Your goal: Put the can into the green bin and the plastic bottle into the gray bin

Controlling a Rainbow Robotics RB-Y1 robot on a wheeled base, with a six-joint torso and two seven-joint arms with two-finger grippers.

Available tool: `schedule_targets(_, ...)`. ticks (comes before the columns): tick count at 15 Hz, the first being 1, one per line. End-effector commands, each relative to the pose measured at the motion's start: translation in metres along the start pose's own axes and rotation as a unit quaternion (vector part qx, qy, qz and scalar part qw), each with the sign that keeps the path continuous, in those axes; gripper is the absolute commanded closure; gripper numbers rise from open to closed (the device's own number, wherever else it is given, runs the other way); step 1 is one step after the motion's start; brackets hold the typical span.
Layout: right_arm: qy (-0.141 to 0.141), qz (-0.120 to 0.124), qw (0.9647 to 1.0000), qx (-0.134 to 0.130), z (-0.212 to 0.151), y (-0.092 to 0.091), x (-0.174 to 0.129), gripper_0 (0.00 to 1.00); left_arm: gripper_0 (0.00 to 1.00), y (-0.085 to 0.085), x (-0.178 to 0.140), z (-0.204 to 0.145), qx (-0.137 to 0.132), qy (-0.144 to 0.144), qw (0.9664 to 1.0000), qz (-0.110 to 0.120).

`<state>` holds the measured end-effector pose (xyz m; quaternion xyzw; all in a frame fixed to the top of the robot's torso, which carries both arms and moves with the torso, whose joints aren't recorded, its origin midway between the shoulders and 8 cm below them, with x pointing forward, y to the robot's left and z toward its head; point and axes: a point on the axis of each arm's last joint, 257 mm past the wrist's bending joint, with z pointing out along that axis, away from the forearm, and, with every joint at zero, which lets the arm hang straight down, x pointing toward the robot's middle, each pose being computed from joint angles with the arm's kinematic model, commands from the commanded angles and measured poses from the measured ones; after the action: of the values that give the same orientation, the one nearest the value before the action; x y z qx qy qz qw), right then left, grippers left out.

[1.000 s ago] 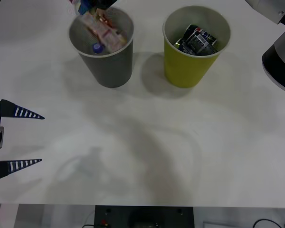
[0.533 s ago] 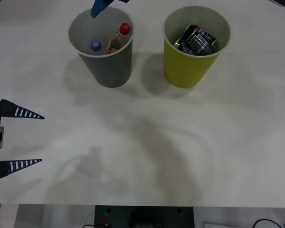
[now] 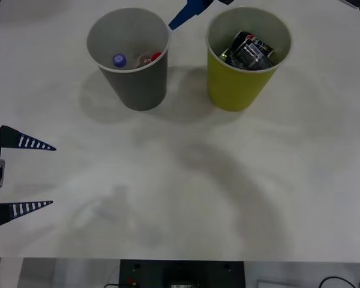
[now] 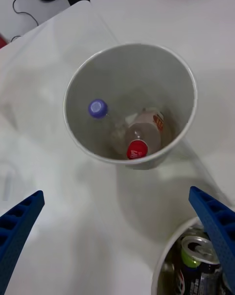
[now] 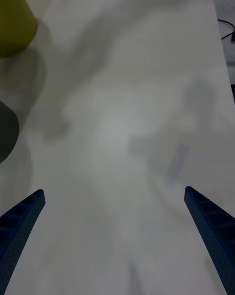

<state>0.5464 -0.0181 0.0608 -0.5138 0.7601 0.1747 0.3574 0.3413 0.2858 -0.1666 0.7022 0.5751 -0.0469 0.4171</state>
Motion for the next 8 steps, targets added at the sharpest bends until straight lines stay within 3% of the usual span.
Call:
schedule_targets(1, 0.001, -0.012, 0.9999, -0.001, -0.018, 0.002, 0.032, 0.00, 0.02, 0.000, 0.000, 0.000, 0.000, 0.000, 1.0000, 0.000)
schedule_targets(4, -0.005, -0.026, 0.9997, 0.000, -0.036, 0.008, 0.062, 0.00, 0.02, 0.000, 0.000, 0.000, 0.000, 0.000, 1.0000, 0.000)
schedule_targets(8, -0.006, -0.054, 0.9985, -0.001, -0.057, 0.029, 0.110, 0.00, 0.02, 0.000, 0.000, 0.000, 0.000, 0.000, 1.0000, 0.000)
